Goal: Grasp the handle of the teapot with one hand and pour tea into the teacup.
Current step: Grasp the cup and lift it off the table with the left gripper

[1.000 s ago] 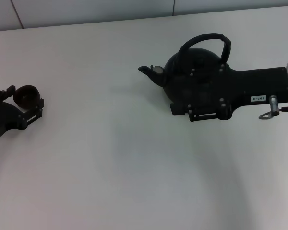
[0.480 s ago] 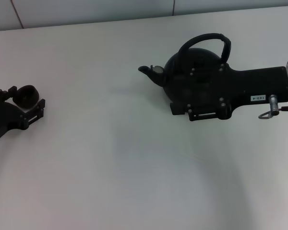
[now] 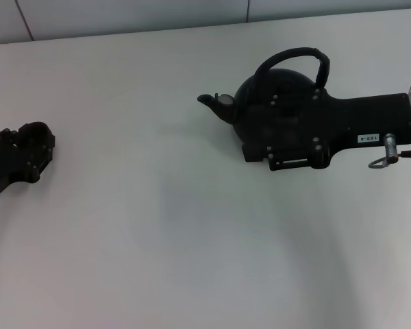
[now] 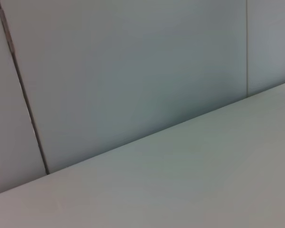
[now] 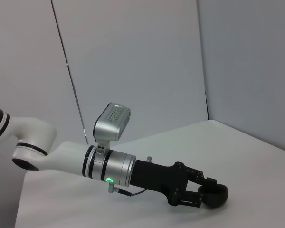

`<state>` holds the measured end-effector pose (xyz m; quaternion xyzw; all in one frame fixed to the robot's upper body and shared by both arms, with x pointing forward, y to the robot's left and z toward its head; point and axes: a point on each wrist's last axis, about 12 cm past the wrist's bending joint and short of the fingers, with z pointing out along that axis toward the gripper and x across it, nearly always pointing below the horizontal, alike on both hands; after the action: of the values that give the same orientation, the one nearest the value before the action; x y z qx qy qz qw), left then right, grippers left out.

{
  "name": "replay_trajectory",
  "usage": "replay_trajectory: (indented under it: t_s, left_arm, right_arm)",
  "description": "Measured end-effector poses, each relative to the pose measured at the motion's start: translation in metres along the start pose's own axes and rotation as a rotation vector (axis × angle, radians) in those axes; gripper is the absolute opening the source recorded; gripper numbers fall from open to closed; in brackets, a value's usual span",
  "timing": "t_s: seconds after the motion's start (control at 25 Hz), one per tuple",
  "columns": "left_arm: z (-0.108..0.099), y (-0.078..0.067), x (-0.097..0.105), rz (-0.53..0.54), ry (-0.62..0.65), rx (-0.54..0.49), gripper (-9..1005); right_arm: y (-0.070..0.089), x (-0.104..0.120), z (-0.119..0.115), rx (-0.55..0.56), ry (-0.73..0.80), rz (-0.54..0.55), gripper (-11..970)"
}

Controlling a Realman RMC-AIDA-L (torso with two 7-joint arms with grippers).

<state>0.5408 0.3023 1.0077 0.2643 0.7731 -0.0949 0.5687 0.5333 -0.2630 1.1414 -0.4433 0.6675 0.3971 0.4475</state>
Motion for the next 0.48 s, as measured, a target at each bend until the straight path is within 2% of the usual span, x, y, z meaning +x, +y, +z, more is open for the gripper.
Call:
replay_trajectory:
  t_s: [0.12, 0.32, 0.48]
  left_arm:
    - [-0.0001, 0.0005, -0.0002, -0.001, -0.001, -0.003, 509]
    - [0.0000, 0.0009, -0.0007, 0.000, -0.003, -0.003, 451]
    - [0.0000, 0.0006, -0.0012, 0.003, -0.006, 0.001, 454]
  right_arm:
    - [0.0000, -0.0001, 0.0000, 0.000, -0.001, 0.000, 700]
    - [0.0000, -0.0002, 0.0000, 0.000, -0.002, 0.000, 700]
    - [0.0001, -0.0003, 0.0000, -0.001, -0.003, 0.000, 700]
